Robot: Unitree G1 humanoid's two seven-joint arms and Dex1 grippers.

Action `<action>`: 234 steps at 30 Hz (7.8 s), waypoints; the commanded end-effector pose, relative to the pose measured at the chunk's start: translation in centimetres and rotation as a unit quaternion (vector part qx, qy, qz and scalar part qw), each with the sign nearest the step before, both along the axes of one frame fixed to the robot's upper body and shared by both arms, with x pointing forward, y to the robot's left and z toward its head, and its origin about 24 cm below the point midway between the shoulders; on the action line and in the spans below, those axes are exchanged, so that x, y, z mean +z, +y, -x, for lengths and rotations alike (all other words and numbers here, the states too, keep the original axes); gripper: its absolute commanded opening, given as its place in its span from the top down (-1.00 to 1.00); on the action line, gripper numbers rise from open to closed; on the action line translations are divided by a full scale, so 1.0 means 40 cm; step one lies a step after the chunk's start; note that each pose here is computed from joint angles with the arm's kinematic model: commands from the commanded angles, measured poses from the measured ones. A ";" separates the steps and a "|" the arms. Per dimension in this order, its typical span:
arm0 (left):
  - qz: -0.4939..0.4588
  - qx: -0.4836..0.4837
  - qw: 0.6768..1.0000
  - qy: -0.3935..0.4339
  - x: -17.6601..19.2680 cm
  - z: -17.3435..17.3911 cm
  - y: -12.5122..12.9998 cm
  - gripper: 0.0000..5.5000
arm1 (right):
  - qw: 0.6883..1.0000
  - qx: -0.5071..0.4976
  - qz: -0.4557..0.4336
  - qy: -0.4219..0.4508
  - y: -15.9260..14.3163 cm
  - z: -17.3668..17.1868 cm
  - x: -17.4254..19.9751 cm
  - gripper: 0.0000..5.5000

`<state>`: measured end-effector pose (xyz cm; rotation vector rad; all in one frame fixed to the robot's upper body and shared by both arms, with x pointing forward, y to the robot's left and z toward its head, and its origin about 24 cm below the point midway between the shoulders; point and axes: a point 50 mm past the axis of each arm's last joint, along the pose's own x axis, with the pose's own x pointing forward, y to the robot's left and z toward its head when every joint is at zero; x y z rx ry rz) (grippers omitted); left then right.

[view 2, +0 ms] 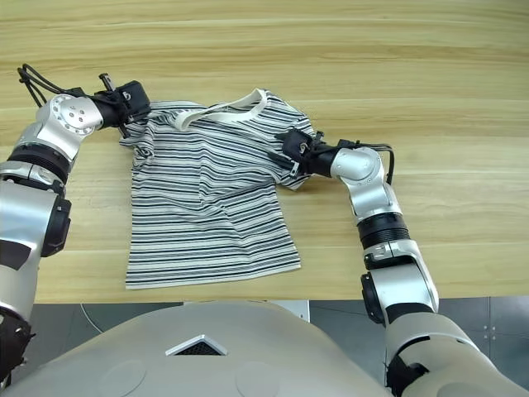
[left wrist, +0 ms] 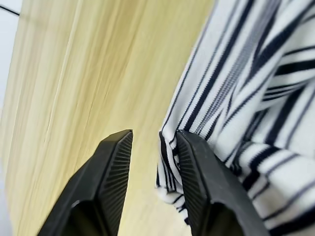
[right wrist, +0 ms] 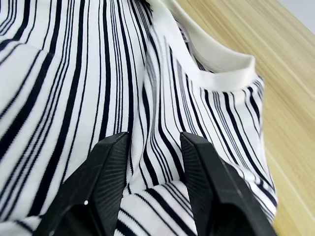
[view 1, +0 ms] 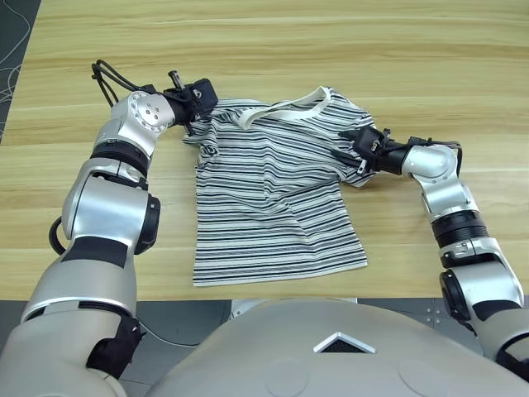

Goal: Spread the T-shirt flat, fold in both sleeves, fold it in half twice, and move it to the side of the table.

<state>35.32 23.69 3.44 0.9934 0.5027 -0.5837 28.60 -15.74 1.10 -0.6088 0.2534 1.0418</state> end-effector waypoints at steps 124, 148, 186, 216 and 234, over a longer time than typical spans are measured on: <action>-0.006 0.153 0.988 0.024 -0.106 0.082 0.080 0.40 | 0.992 0.037 -0.030 -0.118 -0.019 -0.011 0.104 0.31; -0.160 0.110 0.958 -0.210 0.124 -0.018 0.162 0.40 | 0.990 0.047 -0.060 -0.119 0.029 0.001 0.086 0.31; 0.491 0.493 0.700 0.161 -0.141 0.259 0.112 0.44 | 0.990 0.024 -0.066 -0.123 0.015 -0.004 0.085 0.29; 0.552 0.379 0.741 0.042 0.068 0.132 0.074 0.96 | 0.988 0.028 -0.071 -0.131 0.032 -0.014 0.089 0.29; 0.533 0.275 0.786 0.148 0.029 0.130 -0.165 0.96 | 0.988 0.031 -0.070 -0.136 0.030 -0.019 0.092 0.29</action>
